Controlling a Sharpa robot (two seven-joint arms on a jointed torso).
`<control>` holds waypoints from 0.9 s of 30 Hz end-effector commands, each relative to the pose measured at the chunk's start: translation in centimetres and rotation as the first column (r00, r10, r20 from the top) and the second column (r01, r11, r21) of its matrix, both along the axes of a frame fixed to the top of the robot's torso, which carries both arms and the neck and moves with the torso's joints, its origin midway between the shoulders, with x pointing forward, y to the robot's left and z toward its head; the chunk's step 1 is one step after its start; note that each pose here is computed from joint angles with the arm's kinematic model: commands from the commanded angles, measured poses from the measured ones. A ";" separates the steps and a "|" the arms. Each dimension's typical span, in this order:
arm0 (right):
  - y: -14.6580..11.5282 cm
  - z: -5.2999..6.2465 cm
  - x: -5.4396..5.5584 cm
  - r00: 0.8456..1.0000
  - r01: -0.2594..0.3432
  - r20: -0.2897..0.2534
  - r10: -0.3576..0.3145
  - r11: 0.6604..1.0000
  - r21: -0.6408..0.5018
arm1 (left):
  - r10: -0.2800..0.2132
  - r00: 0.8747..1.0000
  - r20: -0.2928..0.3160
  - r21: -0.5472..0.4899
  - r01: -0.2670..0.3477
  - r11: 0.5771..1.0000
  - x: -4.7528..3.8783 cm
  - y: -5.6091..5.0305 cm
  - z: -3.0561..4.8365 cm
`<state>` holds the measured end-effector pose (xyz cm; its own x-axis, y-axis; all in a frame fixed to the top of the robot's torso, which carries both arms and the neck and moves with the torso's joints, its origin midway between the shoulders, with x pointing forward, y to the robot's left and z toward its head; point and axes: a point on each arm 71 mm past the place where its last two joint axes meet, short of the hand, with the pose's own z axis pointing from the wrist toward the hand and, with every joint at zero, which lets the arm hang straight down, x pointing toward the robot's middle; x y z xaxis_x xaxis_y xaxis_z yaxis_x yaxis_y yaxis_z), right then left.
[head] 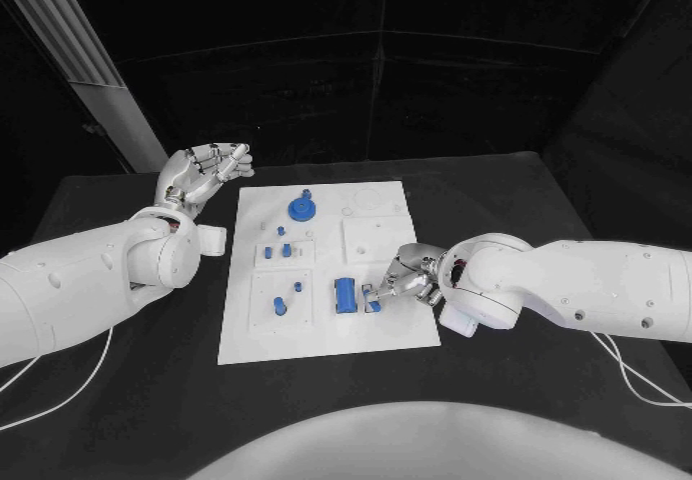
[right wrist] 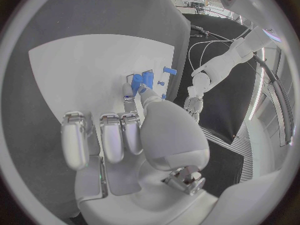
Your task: Assemble the parts on the task board
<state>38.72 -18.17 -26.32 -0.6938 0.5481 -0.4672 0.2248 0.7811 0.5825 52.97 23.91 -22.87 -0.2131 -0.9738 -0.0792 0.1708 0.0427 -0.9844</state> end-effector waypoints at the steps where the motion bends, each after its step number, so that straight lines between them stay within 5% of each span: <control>1: 0.0 0.1 0.1 1.000 0.008 0.007 -0.008 1.000 -0.003 | -0.018 0.993 0.113 -0.030 0.022 0.999 -0.17 -0.1 0.88; 27: -0.5 0.2 0.2 0.999 0.019 0.043 -0.017 0.999 -0.044 | -0.020 0.993 0.113 -0.031 0.023 0.999 -0.17 -0.2 0.87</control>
<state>38.83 -18.51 -26.26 -0.6766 0.5447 -0.4955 0.2247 0.7936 0.5655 52.97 23.89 -22.87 -0.2142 -0.9736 -0.0787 0.1705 0.0420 -0.9845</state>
